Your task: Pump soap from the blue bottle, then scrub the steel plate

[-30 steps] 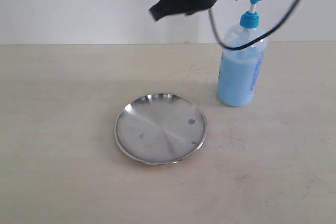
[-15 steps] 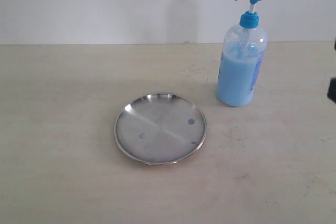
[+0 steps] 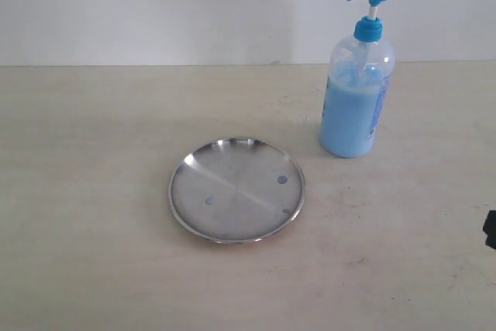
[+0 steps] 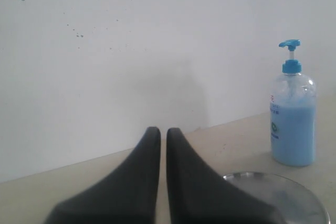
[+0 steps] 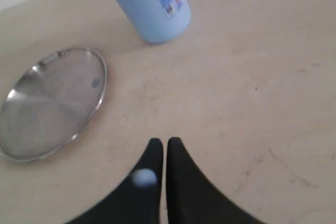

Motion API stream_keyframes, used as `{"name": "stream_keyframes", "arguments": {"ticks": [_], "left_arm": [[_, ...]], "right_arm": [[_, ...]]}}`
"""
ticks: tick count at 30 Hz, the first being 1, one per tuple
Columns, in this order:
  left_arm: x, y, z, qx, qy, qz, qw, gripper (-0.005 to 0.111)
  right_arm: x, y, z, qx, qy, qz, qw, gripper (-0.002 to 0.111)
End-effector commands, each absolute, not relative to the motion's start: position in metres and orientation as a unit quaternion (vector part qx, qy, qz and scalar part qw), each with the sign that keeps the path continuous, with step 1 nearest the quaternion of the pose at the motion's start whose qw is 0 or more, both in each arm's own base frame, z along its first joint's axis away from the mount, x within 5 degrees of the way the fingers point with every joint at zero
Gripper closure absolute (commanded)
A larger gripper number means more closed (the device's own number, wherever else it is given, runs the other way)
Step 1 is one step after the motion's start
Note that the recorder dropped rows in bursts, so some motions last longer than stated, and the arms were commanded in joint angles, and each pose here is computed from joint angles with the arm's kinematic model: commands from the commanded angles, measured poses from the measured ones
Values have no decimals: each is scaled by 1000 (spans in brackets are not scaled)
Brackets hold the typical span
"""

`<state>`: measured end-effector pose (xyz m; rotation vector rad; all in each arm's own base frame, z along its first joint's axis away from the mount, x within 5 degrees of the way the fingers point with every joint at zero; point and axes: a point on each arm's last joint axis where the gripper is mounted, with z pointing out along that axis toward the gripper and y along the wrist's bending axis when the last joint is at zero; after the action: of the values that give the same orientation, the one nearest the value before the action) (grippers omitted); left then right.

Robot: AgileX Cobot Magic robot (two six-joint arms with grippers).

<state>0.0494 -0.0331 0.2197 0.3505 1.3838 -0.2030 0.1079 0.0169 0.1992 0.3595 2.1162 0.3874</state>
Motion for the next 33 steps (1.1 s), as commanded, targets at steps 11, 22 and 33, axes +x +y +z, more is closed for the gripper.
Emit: {"name": "stream_keyframes", "arguments": {"ticks": [11, 22, 33], "left_arm": [[49, -34, 219, 165, 632, -96, 751, 103], [49, -34, 219, 165, 632, -96, 751, 103], [49, -34, 219, 165, 632, -96, 751, 103]], "right_arm": [[60, 0, 218, 145, 800, 107, 572, 109], [50, -8, 195, 86, 792, -14, 604, 109], [53, -6, 182, 56, 790, -24, 610, 109]]}}
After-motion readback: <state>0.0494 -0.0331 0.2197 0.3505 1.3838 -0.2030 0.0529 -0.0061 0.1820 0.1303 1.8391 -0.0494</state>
